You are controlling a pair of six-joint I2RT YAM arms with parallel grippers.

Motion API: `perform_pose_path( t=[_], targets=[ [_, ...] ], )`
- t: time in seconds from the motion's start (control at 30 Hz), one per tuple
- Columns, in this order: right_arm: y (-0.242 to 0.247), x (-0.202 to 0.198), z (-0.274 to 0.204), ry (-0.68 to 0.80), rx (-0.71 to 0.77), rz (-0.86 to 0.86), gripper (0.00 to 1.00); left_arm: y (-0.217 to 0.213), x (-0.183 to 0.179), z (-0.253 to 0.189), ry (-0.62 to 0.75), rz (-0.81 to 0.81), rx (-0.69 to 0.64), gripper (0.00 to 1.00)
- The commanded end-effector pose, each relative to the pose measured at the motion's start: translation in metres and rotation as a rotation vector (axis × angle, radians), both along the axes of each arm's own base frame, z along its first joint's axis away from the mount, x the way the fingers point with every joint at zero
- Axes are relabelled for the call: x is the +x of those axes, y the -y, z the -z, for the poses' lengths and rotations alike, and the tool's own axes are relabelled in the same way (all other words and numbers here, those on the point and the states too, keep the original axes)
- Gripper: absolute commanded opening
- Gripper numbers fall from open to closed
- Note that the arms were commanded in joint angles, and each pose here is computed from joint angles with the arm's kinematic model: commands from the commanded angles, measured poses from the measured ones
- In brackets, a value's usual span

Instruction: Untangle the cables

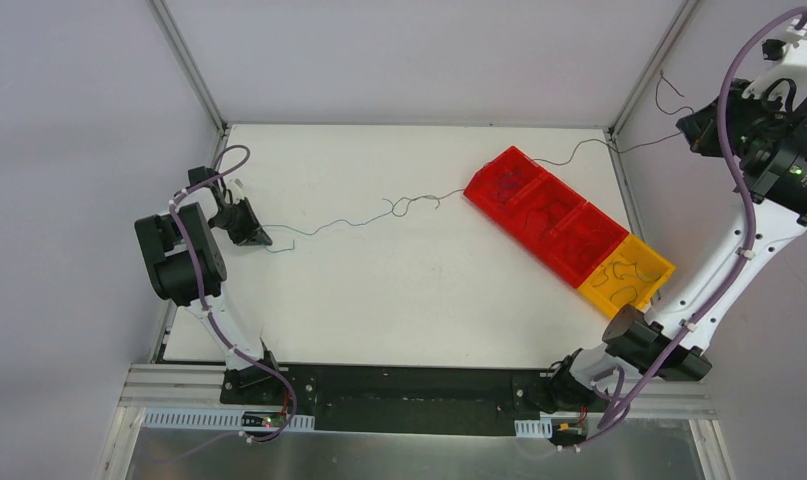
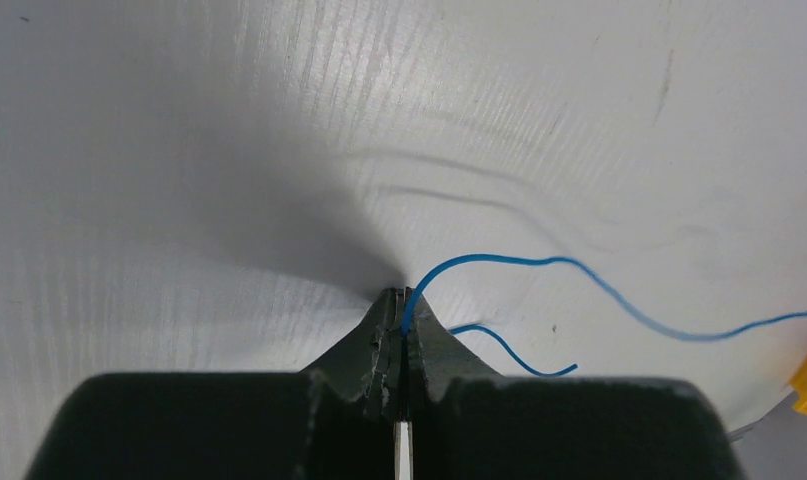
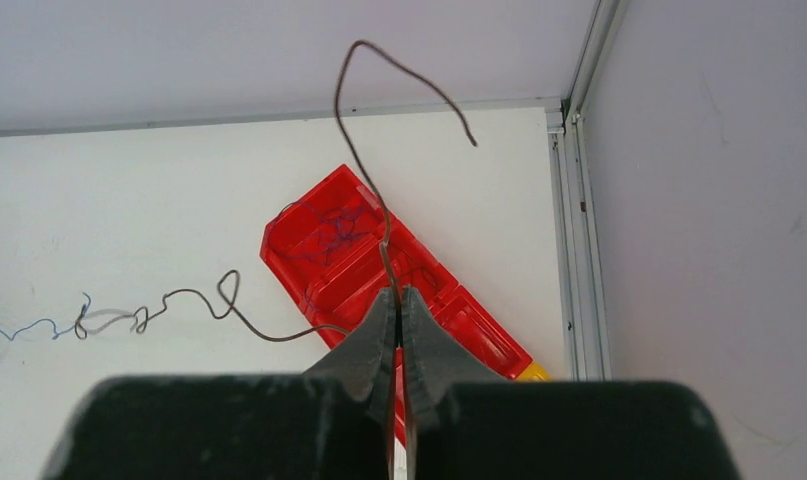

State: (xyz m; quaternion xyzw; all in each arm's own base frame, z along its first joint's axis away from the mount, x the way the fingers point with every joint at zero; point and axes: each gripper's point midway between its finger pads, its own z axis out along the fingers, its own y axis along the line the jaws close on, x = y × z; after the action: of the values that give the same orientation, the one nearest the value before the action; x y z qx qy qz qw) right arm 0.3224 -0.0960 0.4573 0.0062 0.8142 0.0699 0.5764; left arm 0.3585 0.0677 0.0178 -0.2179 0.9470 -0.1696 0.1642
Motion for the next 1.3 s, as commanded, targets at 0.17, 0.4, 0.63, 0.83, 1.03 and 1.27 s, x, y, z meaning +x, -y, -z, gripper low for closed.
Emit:
perform_pose_path(
  t=[0.17, 0.4, 0.63, 0.83, 1.03, 1.27],
  targets=[
    [0.023, -0.003, -0.046, 0.156, -0.01, 0.071, 0.0, -0.022, -0.015, 0.019, -0.095, 0.018, 0.1, 0.0],
    [0.06, -0.005, -0.081, 0.26, -0.057, 0.188, 0.0, -0.028, -0.016, 0.022, -0.128, -0.007, 0.123, 0.0],
    [0.096, -0.015, -0.099, 0.333, -0.098, 0.335, 0.0, -0.036, -0.017, 0.022, -0.141, -0.045, 0.152, 0.0],
    [0.127, -0.023, -0.108, 0.365, -0.146, 0.447, 0.0, -0.038, -0.018, 0.022, -0.146, -0.057, 0.161, 0.0],
    [0.077, -0.023, -0.097, 0.35, -0.043, 0.235, 0.0, -0.022, -0.014, 0.019, -0.106, 0.01, 0.088, 0.0],
    [0.043, -0.028, -0.119, 0.41, 0.024, 0.127, 0.0, 0.033, -0.008, -0.008, 0.024, 0.222, 0.012, 0.0]
  ],
)
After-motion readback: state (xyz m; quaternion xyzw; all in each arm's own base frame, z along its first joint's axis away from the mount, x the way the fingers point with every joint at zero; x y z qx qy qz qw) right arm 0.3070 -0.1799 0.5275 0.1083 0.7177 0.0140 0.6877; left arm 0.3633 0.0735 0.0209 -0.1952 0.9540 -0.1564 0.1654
